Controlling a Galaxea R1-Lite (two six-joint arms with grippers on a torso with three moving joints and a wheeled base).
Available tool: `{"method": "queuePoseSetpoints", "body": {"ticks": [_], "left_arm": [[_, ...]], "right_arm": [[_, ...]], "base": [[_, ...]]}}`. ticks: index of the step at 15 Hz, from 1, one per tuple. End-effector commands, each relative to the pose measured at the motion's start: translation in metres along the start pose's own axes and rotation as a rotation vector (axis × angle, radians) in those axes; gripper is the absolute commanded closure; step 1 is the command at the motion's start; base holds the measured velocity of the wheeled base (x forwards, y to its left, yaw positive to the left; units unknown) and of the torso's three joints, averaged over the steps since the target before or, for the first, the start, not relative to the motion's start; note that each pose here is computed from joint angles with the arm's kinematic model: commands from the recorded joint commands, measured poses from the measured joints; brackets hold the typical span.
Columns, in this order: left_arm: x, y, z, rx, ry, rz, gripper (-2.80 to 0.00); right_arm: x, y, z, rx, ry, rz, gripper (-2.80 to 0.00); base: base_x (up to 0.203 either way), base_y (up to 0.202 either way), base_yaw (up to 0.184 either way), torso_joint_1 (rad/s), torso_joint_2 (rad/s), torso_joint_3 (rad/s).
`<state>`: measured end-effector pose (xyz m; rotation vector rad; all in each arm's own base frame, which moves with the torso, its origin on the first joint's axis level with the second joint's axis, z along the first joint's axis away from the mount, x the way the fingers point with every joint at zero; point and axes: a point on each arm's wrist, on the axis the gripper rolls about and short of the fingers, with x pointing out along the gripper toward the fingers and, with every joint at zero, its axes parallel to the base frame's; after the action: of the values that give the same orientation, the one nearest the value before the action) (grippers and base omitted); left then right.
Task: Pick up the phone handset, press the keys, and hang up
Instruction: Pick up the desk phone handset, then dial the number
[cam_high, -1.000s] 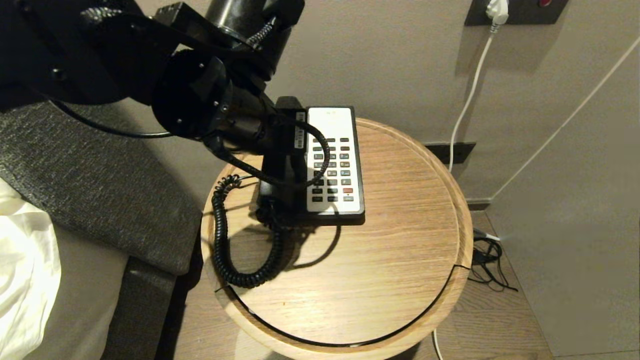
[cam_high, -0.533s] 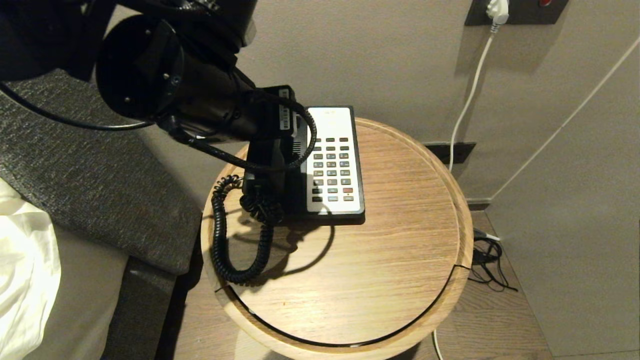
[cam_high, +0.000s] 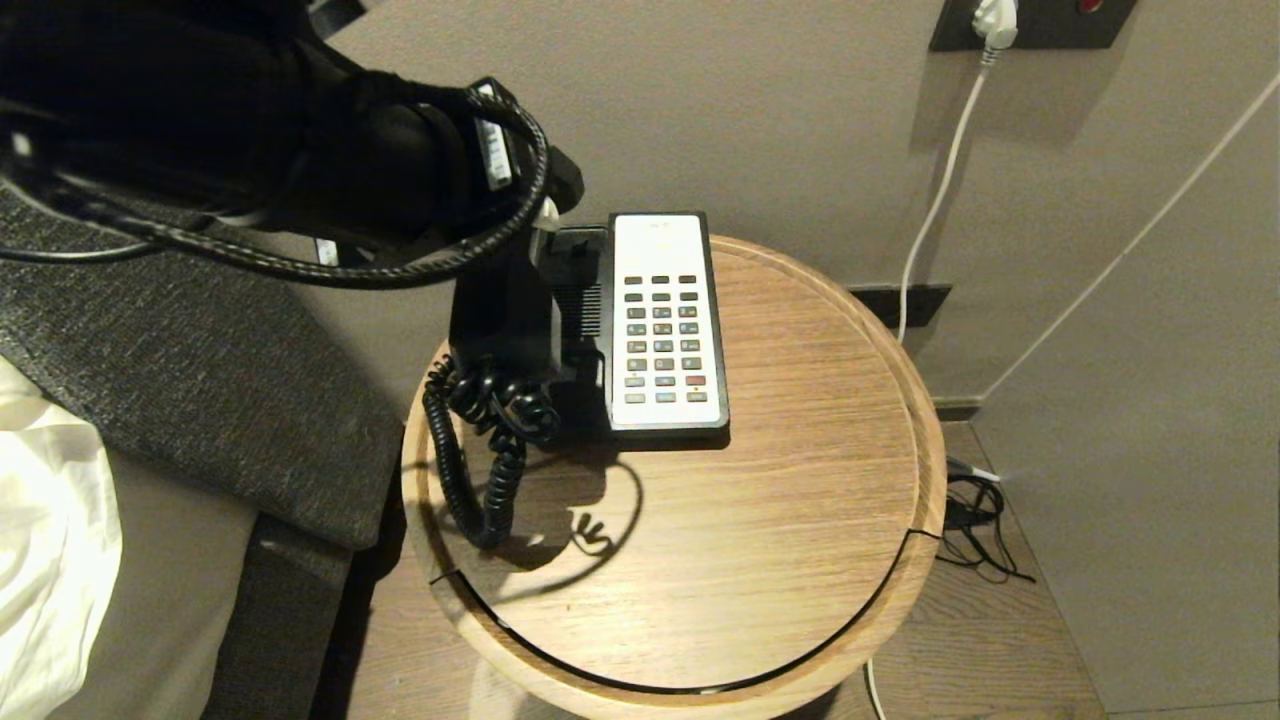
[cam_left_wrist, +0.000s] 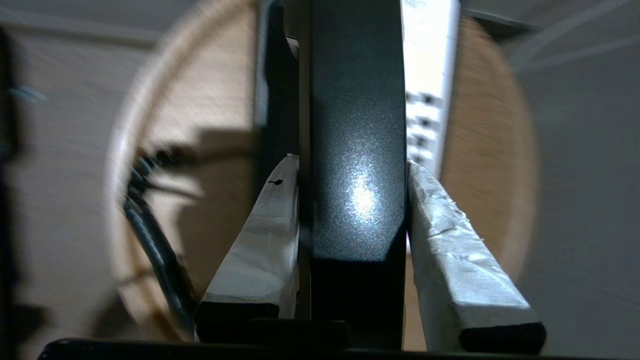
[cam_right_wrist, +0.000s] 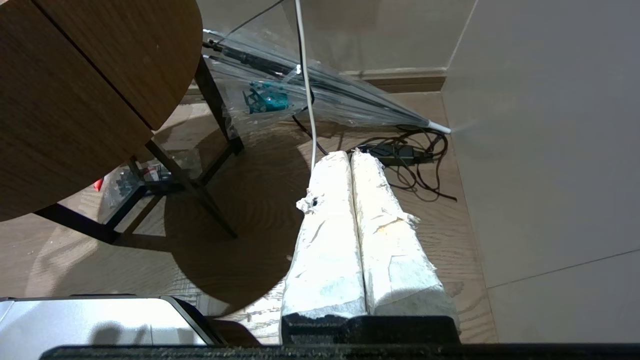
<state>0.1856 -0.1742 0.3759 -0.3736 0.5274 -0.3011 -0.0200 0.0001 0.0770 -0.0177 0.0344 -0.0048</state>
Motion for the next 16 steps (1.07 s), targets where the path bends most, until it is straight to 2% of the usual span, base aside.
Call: {"method": "queuePoseSetpoints", "body": {"ticks": [1, 3, 5, 8, 11, 13, 16], "left_arm": [[-0.041, 0.013, 0.010, -0.124, 0.037, -0.151, 0.00], [-0.061, 0.028, 0.013, -0.198, 0.084, -0.237, 0.00], [-0.075, 0.052, 0.013, -0.252, 0.120, -0.279, 0.00], [-0.098, 0.086, 0.009, -0.323, 0.126, -0.324, 0.00], [-0.130, 0.113, -0.014, -0.377, 0.114, -0.391, 0.00], [-0.137, 0.122, -0.029, -0.387, 0.107, -0.430, 0.00], [-0.157, 0.122, -0.043, -0.430, 0.029, -0.487, 0.00]], "right_arm": [[0.000, 0.000, 0.000, -0.001, -0.001, 0.000, 0.00], [0.000, 0.000, 0.000, -0.001, -0.001, 0.000, 0.00], [0.000, 0.000, 0.000, -0.001, -0.001, 0.000, 0.00], [0.000, 0.000, 0.000, -0.001, -0.001, 0.000, 0.00], [0.000, 0.000, 0.000, -0.001, -0.002, 0.000, 0.00], [0.000, 0.000, 0.000, -0.002, -0.001, 0.001, 0.00], [0.000, 0.000, 0.000, -0.027, -0.001, 0.007, 0.00]], "base": [[0.000, 0.000, 0.000, 0.000, 0.00, 0.000], [0.000, 0.000, 0.000, 0.000, 0.00, 0.000], [0.000, 0.000, 0.000, 0.000, 0.00, 0.000], [0.000, 0.000, 0.000, 0.000, 0.00, 0.000], [0.000, 0.000, 0.000, 0.000, 0.00, 0.000], [0.000, 0.000, 0.000, 0.000, 0.00, 0.000], [0.000, 0.000, 0.000, 0.000, 0.00, 0.000]]}}
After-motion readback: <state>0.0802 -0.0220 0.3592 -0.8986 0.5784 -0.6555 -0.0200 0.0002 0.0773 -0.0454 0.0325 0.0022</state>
